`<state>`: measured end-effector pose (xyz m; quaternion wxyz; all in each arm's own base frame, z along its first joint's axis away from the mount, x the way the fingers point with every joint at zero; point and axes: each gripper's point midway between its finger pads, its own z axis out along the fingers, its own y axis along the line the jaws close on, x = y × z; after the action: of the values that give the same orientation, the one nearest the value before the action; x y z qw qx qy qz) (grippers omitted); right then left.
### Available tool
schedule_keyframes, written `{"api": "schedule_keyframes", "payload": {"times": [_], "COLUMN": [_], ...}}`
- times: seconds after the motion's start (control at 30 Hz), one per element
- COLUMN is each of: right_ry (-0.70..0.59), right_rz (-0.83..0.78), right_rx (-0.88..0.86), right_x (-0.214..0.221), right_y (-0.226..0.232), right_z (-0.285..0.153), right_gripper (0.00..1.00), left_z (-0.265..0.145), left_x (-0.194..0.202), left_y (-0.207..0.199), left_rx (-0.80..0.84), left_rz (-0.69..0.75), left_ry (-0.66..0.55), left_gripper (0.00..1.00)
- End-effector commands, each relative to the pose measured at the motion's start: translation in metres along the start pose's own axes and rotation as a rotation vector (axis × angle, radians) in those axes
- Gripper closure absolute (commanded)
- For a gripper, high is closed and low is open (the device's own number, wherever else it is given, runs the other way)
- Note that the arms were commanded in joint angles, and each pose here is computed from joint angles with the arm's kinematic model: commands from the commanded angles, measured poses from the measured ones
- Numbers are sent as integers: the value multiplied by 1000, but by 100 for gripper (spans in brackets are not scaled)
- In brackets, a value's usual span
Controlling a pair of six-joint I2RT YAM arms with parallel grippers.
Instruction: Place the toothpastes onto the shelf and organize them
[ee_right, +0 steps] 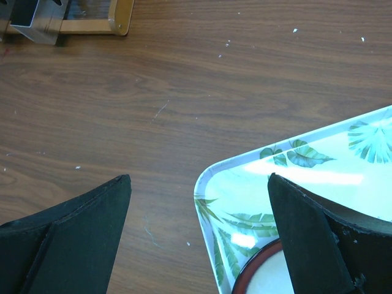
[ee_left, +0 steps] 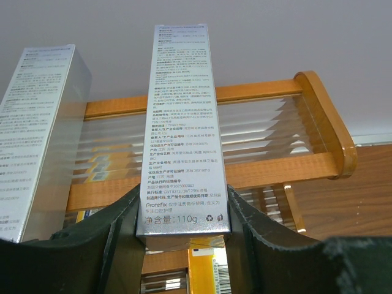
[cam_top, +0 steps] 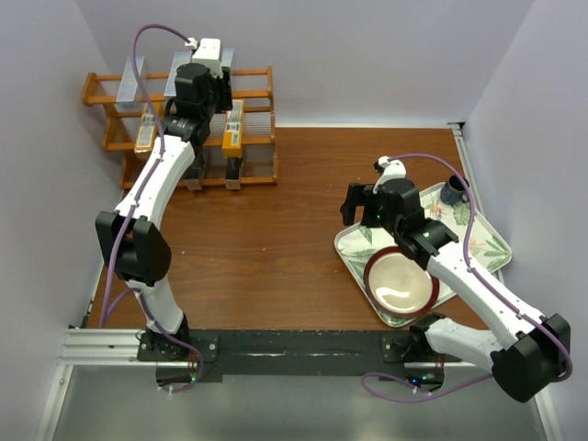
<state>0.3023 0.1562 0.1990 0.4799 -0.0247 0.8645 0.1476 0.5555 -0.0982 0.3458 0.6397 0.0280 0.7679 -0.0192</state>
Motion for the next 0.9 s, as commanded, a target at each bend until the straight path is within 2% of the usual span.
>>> {"api": "schedule_keyframes", "payload": {"times": [0.0,0.67,0.87], "right_ry": [-61,-69,-69], "right_rz": [-16,-24,-27], "right_rx": [1,-13,-20], "right_x": [-14,-14,-12], "right_y": [1,3,5], "right_z": [-4,-6,-6], "right_gripper": [2,2,2], "left_z": [-3,2,3], "left_x": [-51,-19,-14], "left_y": [9,1,2], "left_rx": [-32,-4,-6], "left_rz": [-23,-63,-53], "left_ry": [-164,-123,-111], "left_gripper": [100,96,86]}}
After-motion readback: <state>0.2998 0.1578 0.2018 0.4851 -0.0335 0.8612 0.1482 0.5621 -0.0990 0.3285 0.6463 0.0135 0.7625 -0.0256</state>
